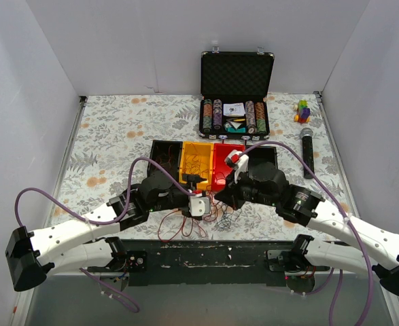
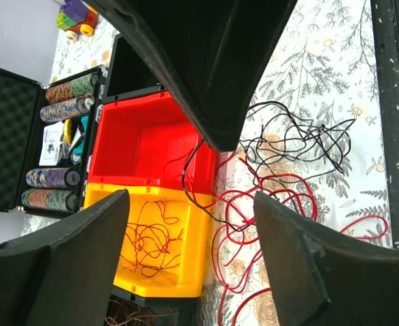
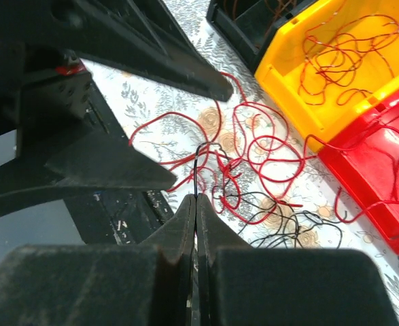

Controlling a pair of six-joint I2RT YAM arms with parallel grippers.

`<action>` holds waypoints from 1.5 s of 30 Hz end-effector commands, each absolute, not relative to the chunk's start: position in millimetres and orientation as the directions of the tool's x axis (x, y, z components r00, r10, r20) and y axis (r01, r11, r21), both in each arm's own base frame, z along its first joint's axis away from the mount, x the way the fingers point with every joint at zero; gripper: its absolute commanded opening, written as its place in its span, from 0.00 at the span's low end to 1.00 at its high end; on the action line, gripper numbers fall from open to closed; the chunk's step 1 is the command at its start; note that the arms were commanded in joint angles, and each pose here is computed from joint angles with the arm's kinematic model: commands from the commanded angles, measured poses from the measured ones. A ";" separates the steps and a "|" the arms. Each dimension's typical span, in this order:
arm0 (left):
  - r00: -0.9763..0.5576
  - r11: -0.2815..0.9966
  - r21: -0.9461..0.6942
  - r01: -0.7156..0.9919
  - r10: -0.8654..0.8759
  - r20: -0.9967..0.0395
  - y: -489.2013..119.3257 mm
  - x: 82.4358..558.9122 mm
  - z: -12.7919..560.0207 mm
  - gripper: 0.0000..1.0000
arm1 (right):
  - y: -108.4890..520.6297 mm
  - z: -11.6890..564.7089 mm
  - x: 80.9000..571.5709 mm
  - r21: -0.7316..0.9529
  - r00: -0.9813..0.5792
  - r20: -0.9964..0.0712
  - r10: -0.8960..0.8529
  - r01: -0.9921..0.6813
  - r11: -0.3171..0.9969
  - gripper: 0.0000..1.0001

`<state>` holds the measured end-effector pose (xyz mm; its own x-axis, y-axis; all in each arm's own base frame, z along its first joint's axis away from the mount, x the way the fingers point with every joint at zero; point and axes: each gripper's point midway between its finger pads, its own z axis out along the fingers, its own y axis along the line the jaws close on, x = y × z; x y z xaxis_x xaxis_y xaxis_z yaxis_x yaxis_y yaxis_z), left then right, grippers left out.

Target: Untangle the cables

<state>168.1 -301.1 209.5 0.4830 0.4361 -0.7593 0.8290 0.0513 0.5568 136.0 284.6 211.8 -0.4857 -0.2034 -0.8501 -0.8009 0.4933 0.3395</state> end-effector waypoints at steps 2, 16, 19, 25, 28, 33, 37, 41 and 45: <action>0.443 0.107 0.526 0.844 0.413 -0.796 -297.6 167.3 214.8 0.82 | 274.8 258.8 150.1 0.269 -0.391 -0.912 -0.125 -0.800 0.537 0.01; 0.313 0.055 0.393 0.918 0.509 -0.802 -286.7 152.4 105.0 0.75 | 257.6 314.7 139.7 0.302 -0.368 -0.930 -0.022 -0.795 0.525 0.01; 0.310 0.042 0.383 0.923 0.511 -0.802 -291.9 153.6 95.9 0.61 | 257.6 321.0 139.0 0.307 -0.367 -0.930 -0.013 -0.796 0.522 0.01; 0.328 -0.008 0.381 0.924 0.527 -0.784 -285.0 145.4 69.2 0.40 | 253.2 346.4 138.4 0.303 -0.342 -0.940 0.022 -0.800 0.518 0.01; 0.389 -0.084 0.417 0.905 0.561 -0.731 -271.8 139.7 52.9 0.00 | 244.4 359.8 145.9 0.267 -0.309 -0.951 0.022 -0.782 0.564 0.01; 0.418 -0.174 0.404 0.898 0.626 -0.658 -248.0 132.6 38.9 0.00 | 227.4 392.6 157.6 0.196 -0.224 -0.974 0.036 -0.751 0.630 0.01; 0.420 -0.224 0.375 0.900 0.679 -0.602 -224.9 127.4 27.7 0.00 | 211.4 427.9 169.1 0.130 -0.134 -0.990 0.048 -0.711 0.691 0.01; 0.420 -0.275 0.330 0.903 0.723 -0.548 -202.2 118.1 17.1 0.00 | 196.9 462.9 179.0 0.074 -0.049 -0.997 0.055 -0.665 0.744 0.01; 0.436 -0.312 0.315 0.896 0.749 -0.499 -186.0 112.9 9.4 0.00 | 176.9 509.5 185.6 0.038 0.050 -0.995 0.085 -0.605 0.796 0.01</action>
